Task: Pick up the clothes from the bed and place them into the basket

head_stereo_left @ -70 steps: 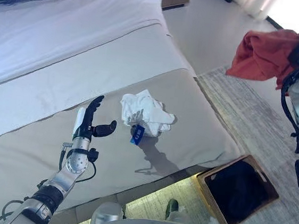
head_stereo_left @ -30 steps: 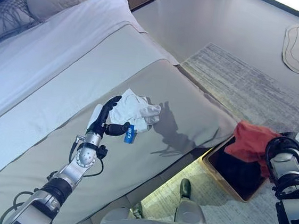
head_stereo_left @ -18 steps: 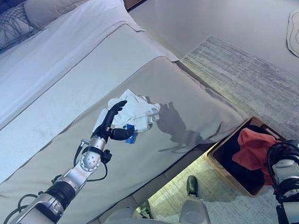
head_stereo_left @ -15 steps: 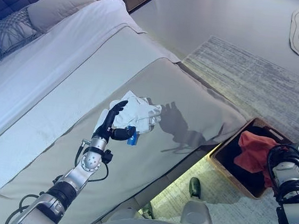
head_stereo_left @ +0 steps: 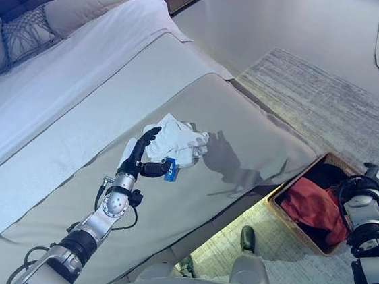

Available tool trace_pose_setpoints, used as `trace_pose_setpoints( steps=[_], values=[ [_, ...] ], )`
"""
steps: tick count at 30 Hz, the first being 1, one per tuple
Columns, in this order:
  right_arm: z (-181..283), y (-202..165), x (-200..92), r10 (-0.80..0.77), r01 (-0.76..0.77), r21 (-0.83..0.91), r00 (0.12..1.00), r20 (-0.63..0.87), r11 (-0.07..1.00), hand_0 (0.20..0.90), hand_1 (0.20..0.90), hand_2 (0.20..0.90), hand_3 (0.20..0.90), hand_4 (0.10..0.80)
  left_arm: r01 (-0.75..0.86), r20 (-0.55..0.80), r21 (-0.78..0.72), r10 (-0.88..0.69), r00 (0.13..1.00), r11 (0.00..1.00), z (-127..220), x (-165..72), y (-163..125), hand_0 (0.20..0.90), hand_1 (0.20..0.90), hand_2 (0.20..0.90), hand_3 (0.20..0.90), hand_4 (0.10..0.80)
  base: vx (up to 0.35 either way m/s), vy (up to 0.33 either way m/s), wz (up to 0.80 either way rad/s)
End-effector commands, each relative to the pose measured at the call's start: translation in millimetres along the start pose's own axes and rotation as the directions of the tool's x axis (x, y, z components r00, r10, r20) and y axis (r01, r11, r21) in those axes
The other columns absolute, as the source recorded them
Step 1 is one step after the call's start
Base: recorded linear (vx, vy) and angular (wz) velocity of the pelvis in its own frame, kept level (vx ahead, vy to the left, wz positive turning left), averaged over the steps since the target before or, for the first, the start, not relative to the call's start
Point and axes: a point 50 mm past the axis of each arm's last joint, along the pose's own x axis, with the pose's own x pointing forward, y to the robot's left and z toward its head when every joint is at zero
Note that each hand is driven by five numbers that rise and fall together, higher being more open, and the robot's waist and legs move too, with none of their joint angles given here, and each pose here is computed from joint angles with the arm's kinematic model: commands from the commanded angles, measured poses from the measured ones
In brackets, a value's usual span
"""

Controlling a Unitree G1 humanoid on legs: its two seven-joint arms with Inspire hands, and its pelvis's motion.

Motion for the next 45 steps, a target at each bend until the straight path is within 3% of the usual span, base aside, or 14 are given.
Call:
trace_pose_setpoints(
  steps=[1,10,18,28,37,45],
  values=[
    [59.5,-36.8,5.6,-0.197,0.199,0.015,0.957,0.211,0.98,0.9,0.9,0.9,0.9,0.8,-0.145,0.133,-0.027,0.148,0.98,0.989,24.3,13.5,34.4,0.9,0.9,0.9,0.9,0.8,0.0,0.0,0.0],
    [156.6,-61.7,-28.1,-0.308,0.268,0.154,0.766,0.564,0.951,0.9,0.9,0.9,0.9,0.8,-0.193,0.061,-0.028,0.194,0.979,0.981,9.4,5.2,31.4,0.9,0.9,0.9,0.9,0.8,0.016,0.008,0.07],
    [208.6,-78.3,-46.3,-0.321,0.299,0.153,0.668,0.672,0.942,0.9,0.9,0.9,0.9,0.8,-0.216,0.026,-0.023,0.216,0.976,0.976,0.0,-2.2,33.5,0.9,0.9,0.9,0.9,0.8,0.026,0.004,0.25],
    [261.1,-95.9,-65.1,-0.298,0.327,0.107,0.619,0.726,0.939,0.9,0.9,0.9,0.9,0.8,-0.227,0.089,-0.06,0.232,0.969,0.972,5.9,-6.8,40.8,0.9,0.9,0.9,0.9,0.8,0.011,0.004,0.29],
    [293.9,-115.8,-78.7,-0.348,0.397,0.118,0.579,0.737,0.91,0.9,0.9,0.9,0.9,0.8,-0.234,0.309,-0.146,0.269,0.912,0.961,56.4,13.0,48.6,0.9,0.9,0.9,0.9,0.8,-0.1,0.007,0.2],
    [294.4,-107.5,-73.3,-0.301,0.347,0.075,0.664,0.685,0.935,0.9,0.9,0.9,0.9,0.8,-0.227,0.318,-0.149,0.264,0.911,0.963,64.2,12.2,48.5,0.9,0.9,0.9,0.9,0.8,-0.014,0.012,0.14]
  ],
)
